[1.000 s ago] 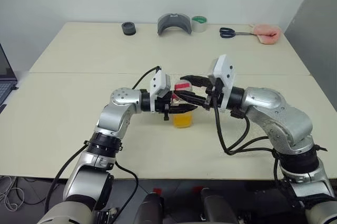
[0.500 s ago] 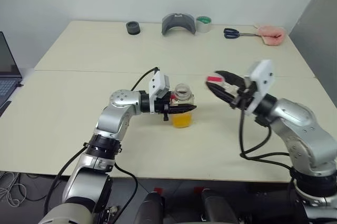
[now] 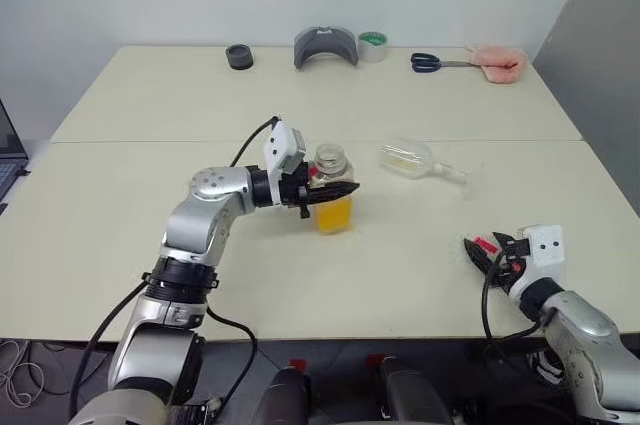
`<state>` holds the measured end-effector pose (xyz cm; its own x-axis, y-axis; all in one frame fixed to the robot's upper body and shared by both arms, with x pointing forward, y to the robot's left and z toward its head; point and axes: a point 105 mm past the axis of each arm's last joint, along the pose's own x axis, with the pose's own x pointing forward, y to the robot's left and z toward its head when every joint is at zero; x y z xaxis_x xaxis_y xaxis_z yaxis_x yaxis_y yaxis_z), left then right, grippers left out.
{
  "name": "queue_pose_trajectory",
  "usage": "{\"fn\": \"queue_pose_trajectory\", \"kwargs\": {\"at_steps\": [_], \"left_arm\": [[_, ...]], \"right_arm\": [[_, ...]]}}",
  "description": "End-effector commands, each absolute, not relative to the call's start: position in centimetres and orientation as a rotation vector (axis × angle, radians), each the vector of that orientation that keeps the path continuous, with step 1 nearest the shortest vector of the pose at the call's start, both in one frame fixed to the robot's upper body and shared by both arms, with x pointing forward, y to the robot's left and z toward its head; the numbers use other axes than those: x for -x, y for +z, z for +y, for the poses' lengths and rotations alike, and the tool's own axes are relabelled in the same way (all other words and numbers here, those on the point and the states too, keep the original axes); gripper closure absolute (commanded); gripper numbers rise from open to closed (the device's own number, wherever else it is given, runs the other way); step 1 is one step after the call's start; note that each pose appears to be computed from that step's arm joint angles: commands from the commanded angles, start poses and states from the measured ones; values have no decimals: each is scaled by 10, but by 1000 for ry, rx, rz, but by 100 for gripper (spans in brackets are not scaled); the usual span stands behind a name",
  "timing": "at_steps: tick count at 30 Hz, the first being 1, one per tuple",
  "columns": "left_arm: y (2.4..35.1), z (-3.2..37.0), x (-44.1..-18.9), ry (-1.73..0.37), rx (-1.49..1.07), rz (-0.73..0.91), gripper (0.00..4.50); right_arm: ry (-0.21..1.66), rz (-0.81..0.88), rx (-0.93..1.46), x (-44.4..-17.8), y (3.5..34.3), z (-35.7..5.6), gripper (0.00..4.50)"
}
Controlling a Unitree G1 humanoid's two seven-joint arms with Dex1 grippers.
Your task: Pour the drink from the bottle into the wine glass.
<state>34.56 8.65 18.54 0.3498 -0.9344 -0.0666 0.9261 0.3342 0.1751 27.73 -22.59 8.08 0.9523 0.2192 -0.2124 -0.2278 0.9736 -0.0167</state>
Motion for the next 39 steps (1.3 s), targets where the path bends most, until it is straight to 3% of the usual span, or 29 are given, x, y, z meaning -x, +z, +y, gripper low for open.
{"fn": "queue_pose_trajectory", "kwargs": {"at_steps": [1, 6, 11, 14, 19, 27, 35, 39], "left_arm": [[205, 94, -345, -1178, -204, -131, 281], [206, 107, -351, -1090, -205, -139, 281], [206, 129, -367, -930, -237, -145, 281], [209, 164, -388, -697, -259, -151, 281], [213, 210, -407, -452, -181, -163, 281], [210, 253, -420, -266, -132, -167, 281], [194, 265, -427, -208, -89, -123, 281], [192, 268, -428, -194, -72, -125, 144]], "right_arm": [[231, 144, 70, -282, 98, -230, 0], [323, 115, 179, -285, 114, -224, 0], [560, 40, 255, -287, 146, -185, 0], [835, 31, 284, -282, 168, -133, 0], [1054, -68, 220, -286, 202, -69, 0], [1129, -137, 249, -309, 204, -8, 0], [1173, -167, 271, -310, 202, 16, 0], [1175, -177, 265, -310, 204, 19, 0]]}}
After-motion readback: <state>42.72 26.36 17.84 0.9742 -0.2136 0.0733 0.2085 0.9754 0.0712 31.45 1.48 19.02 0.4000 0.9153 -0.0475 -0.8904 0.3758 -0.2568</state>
